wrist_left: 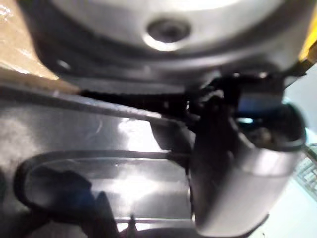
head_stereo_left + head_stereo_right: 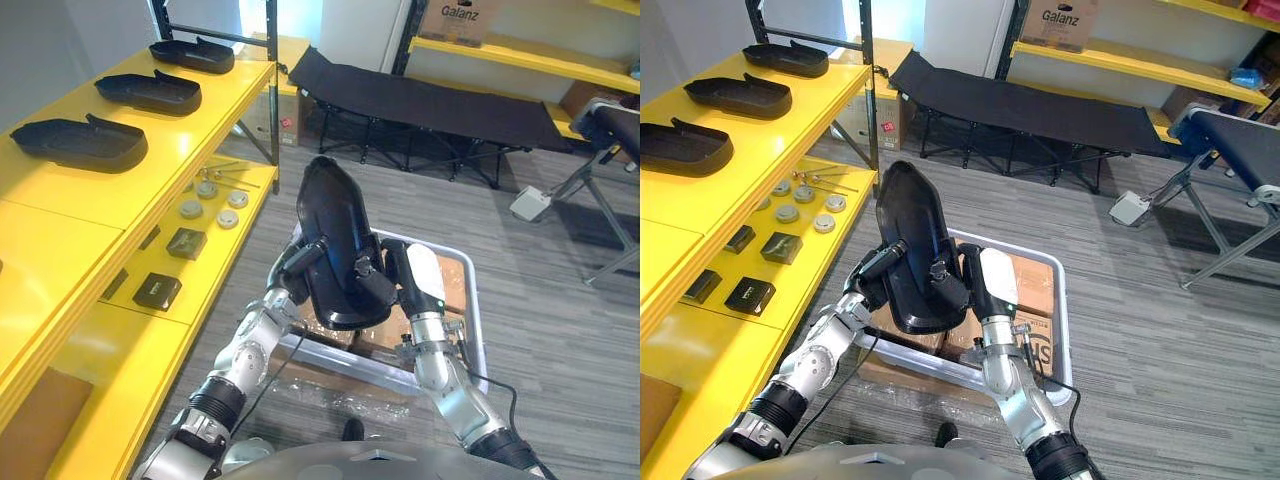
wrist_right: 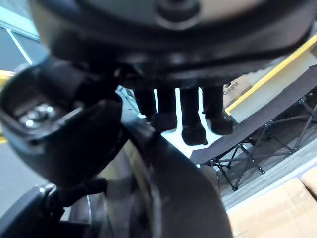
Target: Walk over and take three plastic housings, then place them on the shelf
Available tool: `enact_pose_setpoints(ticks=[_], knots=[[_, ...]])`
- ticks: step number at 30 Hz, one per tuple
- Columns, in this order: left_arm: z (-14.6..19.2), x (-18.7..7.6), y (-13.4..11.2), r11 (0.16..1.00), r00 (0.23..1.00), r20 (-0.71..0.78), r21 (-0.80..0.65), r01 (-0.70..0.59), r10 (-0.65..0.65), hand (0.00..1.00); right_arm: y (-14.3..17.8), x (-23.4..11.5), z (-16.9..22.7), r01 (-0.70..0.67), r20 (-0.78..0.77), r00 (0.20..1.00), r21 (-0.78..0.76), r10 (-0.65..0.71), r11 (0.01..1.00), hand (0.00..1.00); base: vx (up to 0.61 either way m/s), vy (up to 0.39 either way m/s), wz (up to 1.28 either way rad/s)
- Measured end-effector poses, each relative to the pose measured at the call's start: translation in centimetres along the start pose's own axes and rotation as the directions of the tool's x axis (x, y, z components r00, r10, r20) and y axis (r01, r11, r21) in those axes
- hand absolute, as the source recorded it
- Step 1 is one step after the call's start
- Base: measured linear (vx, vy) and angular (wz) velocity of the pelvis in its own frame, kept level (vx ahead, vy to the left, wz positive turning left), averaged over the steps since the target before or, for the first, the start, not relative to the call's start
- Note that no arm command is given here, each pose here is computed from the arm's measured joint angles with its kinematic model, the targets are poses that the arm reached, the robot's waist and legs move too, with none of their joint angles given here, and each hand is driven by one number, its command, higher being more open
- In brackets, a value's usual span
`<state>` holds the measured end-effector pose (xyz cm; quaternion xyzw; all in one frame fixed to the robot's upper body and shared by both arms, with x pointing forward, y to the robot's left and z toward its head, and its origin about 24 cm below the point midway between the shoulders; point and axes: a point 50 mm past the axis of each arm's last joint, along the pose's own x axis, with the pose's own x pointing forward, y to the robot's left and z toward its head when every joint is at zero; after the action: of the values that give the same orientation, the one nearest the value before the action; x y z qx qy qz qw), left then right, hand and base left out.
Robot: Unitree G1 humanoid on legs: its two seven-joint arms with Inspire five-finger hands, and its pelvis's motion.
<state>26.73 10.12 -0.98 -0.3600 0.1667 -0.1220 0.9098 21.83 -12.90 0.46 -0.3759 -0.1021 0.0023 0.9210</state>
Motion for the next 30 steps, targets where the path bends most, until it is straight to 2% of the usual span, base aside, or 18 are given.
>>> enact_pose_setpoints(ticks=[4, 5, 8, 12, 16, 19, 24, 27, 30], knots=[[-0.2, -0.1, 0.1, 1.000, 1.000, -0.005, -0.002, -0.002, 0.002, 0.00, 0.1, -0.2, -0.1, -0.004, -0.018, 1.000, 0.030, 0.005, 1.000, 0.00, 0.00, 0.007, -0.01], [-0.3, -0.3, 0.2, 1.000, 1.000, -0.005, -0.006, -0.002, 0.002, 0.00, 0.2, -0.3, -0.1, -0.008, -0.023, 1.000, 0.039, 0.009, 0.999, 1.00, 0.00, 0.000, 0.00], [-0.9, -0.9, 0.8, 1.000, 1.000, -0.005, -0.021, -0.006, 0.006, 0.00, 0.3, -0.9, -0.2, -0.007, -0.047, 0.999, 0.074, 0.010, 0.997, 1.00, 0.00, 0.000, 0.00], [-1.3, -2.4, 1.3, 0.999, 1.000, 0.023, -0.050, -0.020, 0.022, 0.00, 0.5, -1.6, 0.7, -0.006, -0.057, 0.998, 0.203, 0.018, 0.979, 1.00, 0.00, 0.000, 0.00], [0.7, -4.6, 0.0, 0.999, 0.980, 0.194, 0.017, -0.038, 0.034, 0.00, -0.5, -1.4, 2.7, 0.078, -0.065, 0.996, 0.369, -0.058, 0.926, 1.00, 0.00, 0.004, 0.03], [2.5, -5.8, -0.4, 0.982, 0.942, 0.328, 0.144, -0.120, 0.067, 0.00, -1.4, -1.2, 2.7, 0.147, -0.117, 0.988, 0.464, -0.104, 0.874, 1.00, -0.02, 0.008, 0.11], [3.6, -7.5, -1.2, 0.890, 0.861, 0.503, 0.354, -0.286, 0.076, 0.00, -1.3, -2.3, 1.6, 0.204, -0.229, 0.969, 0.535, -0.092, 0.820, 1.00, 0.00, 0.003, 0.05], [4.5, -8.3, -0.5, 0.808, 0.774, 0.614, 0.372, -0.457, 0.155, 0.00, -2.4, -2.8, -0.1, 0.332, -0.345, 0.926, 0.545, -0.155, 0.770, 1.00, 0.02, 0.005, -0.05], [6.0, -9.5, 1.1, 0.691, 0.643, 0.720, 0.325, -0.646, 0.262, 0.00, -4.3, -3.8, -2.0, 0.450, -0.434, 0.873, 0.548, -0.220, 0.705, 1.00, 0.02, -0.001, -0.07]])
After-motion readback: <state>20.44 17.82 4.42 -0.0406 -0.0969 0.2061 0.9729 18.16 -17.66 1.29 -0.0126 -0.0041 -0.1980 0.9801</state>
